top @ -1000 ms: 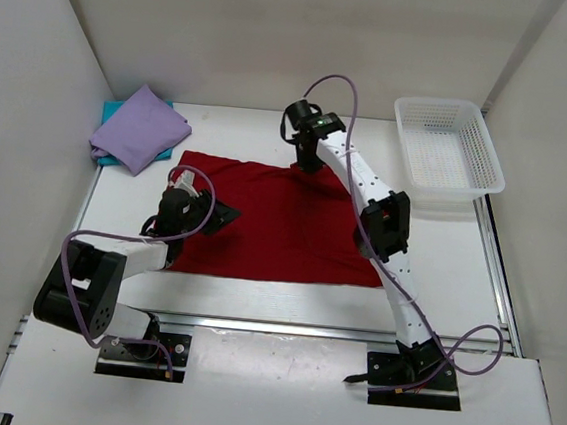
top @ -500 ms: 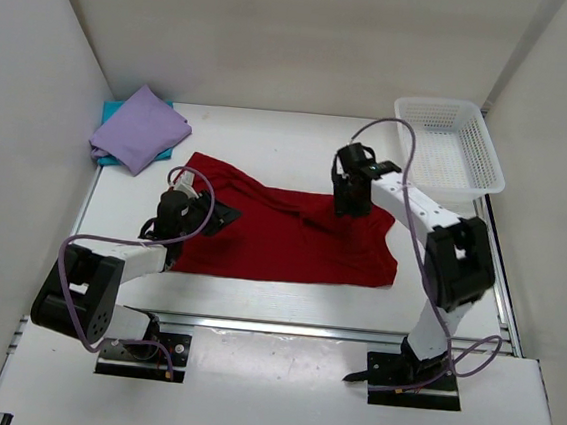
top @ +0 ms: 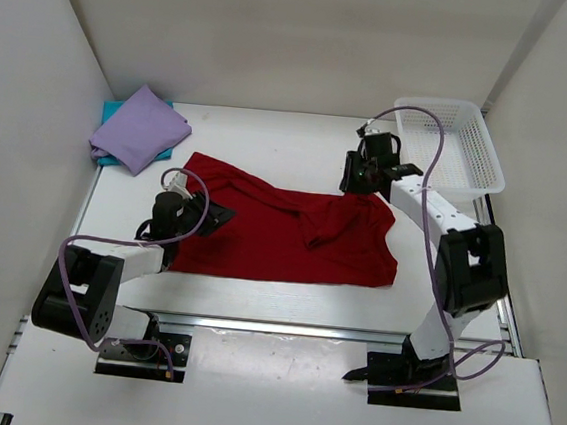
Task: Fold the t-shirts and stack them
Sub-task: Grap the side of the flattened tshirt furthest away from the robot with both arms
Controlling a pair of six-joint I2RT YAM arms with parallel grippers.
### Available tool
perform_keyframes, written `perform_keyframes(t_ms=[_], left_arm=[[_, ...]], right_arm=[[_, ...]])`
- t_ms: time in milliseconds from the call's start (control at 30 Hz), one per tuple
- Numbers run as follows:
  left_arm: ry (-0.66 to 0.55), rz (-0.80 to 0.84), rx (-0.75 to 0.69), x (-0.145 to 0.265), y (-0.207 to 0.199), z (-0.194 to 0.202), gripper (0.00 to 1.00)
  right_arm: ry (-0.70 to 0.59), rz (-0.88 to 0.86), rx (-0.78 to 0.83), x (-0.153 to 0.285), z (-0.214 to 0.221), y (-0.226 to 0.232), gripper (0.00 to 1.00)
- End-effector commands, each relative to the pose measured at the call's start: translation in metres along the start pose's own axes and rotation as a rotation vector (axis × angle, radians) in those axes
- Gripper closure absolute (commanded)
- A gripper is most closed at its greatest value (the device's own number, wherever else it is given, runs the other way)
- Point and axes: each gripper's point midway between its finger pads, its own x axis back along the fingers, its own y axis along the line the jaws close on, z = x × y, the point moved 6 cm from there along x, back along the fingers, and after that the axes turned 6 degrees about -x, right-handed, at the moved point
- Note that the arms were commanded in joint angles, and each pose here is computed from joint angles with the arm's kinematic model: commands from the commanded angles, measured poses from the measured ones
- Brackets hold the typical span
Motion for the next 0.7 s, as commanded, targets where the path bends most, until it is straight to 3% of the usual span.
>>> perform_keyframes(t_ms=[0, 167, 367, 533, 600, 667], left_arm=[[-0.05, 0.002, -0.002, 0.002, -0.001, -0.013, 0.57], [-0.058, -0.007, -0.01, -0.005, -0.004, -0.02, 0.57], [-0.071, -0.028, 0.001, -0.01, -0.002, -0.03, 0.57], [-0.084, -0.03, 0.011, -0.013, -0.002, -0.037, 0.57], [-0.095, -0.032, 0.015, -0.013, 0.0, -0.04, 0.57], [-0.096, -0.036, 0.017, -0.014, 0.001, -0.042, 0.56]], right_arm=[[-0.047, -0.02, 0.052, -0.028, -0.016, 0.002, 0.73], [0.017, -0.012, 0.061, -0.062, -0.009, -0.004, 0.67], [0.029, -0.018, 0.077, -0.071, -0.005, -0.002, 0.65], [0.041, -0.003, 0.06, -0.072, -0.002, -0.002, 0.7], [0.051, -0.017, 0.068, -0.072, 0.003, 0.001, 0.79], [0.047, -0.006, 0.064, -0.07, 0.001, 0.0, 0.79]])
